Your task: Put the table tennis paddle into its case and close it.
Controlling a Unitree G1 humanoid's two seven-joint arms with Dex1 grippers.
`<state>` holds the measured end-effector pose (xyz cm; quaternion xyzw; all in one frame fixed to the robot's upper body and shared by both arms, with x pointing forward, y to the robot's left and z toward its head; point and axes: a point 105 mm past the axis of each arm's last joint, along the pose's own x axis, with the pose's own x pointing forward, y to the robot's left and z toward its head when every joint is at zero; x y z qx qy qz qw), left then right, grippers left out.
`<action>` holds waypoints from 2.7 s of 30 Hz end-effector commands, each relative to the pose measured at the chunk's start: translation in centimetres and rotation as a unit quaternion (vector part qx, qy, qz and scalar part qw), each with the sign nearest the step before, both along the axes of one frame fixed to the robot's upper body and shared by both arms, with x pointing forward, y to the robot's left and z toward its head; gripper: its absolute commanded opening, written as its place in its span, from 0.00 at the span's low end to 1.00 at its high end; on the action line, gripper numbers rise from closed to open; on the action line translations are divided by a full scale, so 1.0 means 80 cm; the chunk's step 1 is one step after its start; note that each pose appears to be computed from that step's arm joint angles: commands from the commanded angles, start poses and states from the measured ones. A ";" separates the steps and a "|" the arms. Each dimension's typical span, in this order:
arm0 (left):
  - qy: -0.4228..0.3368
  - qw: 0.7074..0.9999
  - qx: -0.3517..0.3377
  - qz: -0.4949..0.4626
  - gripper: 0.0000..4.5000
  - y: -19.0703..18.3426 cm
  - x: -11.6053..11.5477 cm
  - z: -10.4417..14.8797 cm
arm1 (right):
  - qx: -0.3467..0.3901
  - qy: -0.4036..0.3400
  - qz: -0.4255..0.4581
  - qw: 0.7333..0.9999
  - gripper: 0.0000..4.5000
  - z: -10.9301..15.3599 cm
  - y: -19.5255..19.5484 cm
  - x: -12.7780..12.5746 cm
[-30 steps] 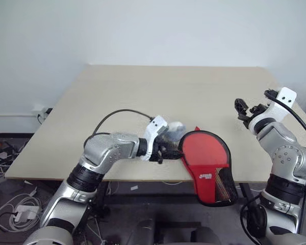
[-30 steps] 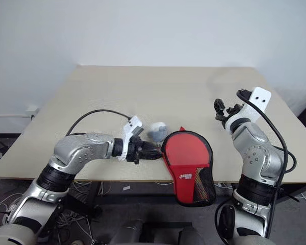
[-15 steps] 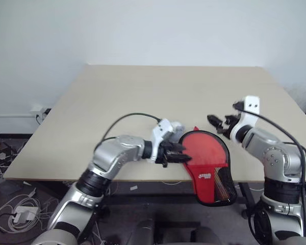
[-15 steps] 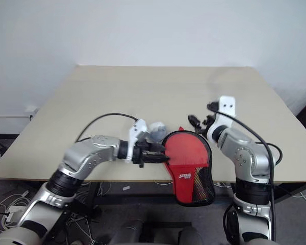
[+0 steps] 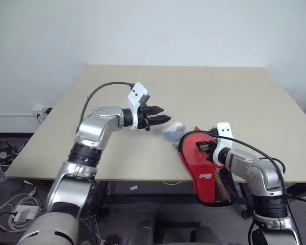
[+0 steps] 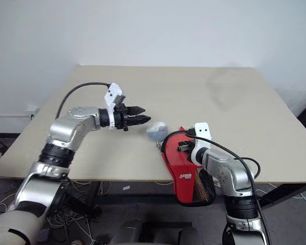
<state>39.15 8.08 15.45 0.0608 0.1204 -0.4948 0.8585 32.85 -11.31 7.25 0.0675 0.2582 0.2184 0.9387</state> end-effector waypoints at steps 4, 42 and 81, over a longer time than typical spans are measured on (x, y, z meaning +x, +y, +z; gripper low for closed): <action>-0.004 1.000 0.000 -0.020 0.91 -0.024 0.014 -0.009 | -0.011 -0.017 -0.005 1.000 0.16 -0.002 0.006 0.003; 0.004 0.997 0.030 0.067 0.00 -0.055 0.061 -0.025 | -0.098 0.103 0.005 0.990 0.16 -0.073 0.003 -0.030; -0.042 0.998 0.025 0.042 0.00 -0.233 0.012 -0.025 | -0.095 0.105 -0.037 0.989 0.16 -0.070 0.006 -0.064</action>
